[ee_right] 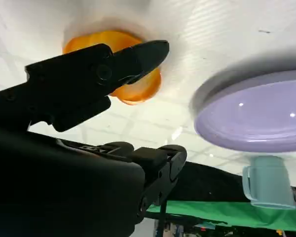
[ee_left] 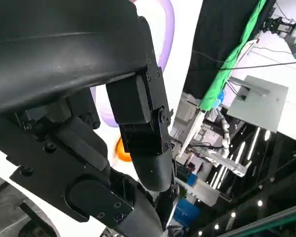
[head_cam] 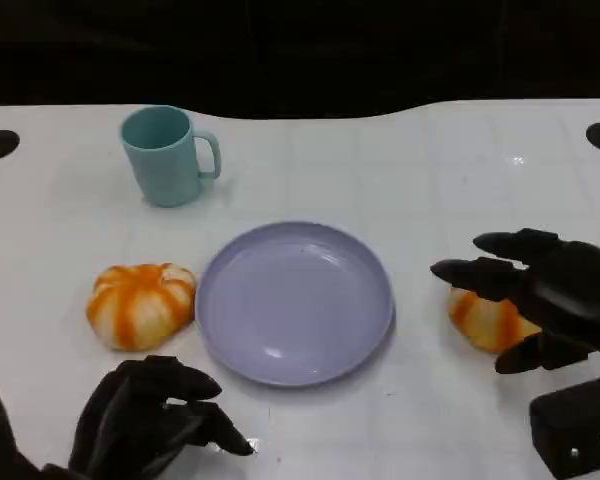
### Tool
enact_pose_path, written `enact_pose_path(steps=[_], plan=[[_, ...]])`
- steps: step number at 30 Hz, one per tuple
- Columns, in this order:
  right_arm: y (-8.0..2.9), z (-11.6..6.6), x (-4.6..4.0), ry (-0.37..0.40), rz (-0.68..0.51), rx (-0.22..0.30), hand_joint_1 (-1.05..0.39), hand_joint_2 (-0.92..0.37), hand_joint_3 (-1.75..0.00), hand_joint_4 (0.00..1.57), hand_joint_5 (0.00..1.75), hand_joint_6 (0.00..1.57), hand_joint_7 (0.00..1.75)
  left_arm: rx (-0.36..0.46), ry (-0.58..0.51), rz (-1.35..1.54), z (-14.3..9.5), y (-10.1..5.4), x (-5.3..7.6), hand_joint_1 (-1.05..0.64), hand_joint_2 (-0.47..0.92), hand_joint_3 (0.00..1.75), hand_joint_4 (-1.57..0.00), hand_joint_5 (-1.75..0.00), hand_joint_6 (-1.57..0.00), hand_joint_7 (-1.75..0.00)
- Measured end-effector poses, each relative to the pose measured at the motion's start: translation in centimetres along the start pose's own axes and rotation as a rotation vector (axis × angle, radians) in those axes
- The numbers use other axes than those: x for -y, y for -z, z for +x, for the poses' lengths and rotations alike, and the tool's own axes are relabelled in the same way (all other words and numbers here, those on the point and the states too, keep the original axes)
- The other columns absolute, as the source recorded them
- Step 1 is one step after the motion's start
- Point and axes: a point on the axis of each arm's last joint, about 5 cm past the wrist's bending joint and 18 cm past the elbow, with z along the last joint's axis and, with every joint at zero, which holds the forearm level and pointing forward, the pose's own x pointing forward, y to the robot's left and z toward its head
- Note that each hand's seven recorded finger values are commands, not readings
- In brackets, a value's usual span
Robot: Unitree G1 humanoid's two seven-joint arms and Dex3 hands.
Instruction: Grasp the bread from the table and place it into the plate.
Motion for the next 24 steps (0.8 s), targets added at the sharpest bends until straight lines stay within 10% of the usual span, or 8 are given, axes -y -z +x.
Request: enact_pose_path(steps=[24], plan=[[1.6,1.5,-1.61,-0.133,-0.122,-0.062,-0.32,-0.75,-0.01,0.16,0.05,0.22,0.0,0.007,0.0,0.01,0.0,-0.1,0.0,-0.97,0.64,0.0,-1.57,-0.42,-1.57,-0.16]])
